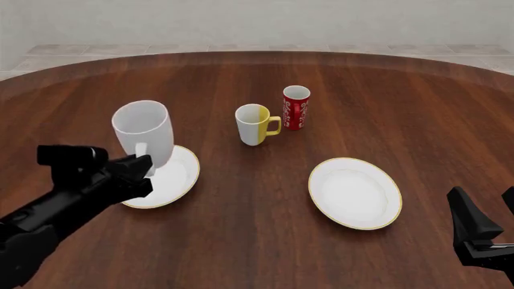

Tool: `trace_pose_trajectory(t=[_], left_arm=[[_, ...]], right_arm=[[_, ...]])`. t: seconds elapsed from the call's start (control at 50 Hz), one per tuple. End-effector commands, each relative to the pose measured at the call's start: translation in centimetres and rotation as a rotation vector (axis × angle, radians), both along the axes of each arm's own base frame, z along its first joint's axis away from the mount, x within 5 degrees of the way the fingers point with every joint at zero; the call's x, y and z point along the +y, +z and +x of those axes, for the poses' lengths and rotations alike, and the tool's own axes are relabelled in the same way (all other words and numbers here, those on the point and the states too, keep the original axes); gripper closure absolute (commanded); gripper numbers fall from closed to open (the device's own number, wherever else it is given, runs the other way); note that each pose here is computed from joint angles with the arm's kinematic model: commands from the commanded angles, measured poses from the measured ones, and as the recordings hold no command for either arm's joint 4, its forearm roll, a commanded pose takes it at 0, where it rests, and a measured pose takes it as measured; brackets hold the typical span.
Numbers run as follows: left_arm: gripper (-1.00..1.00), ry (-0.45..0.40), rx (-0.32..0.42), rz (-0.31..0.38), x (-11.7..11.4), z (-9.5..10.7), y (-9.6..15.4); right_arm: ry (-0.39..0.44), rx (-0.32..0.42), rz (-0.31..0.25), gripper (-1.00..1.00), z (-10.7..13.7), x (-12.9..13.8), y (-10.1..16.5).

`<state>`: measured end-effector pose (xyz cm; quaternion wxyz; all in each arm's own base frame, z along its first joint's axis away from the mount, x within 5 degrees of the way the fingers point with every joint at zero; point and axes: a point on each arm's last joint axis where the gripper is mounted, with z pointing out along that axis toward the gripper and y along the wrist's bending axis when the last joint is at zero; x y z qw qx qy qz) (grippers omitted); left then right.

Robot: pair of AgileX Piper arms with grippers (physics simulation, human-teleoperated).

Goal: Put the white mug on the left plate.

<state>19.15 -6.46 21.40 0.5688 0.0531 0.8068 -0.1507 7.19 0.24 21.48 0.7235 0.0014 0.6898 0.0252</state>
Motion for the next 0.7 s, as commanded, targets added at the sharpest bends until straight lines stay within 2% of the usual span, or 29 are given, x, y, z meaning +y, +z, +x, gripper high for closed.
trace_pose_trajectory(t=[0.02, 0.7], left_arm=[[1.00, 0.008, 0.009, 0.013, 0.2, 0.2, -0.9], [1.00, 0.008, 0.056, 0.008, -0.3, 1.4, -3.6]], right_arm=[[-0.001, 0.006, 0.016, -1.00, 0.4, 0.0, 0.0], [0.000, 0.007, 0.020, -1.00, 0.5, 0.0, 0.0]])
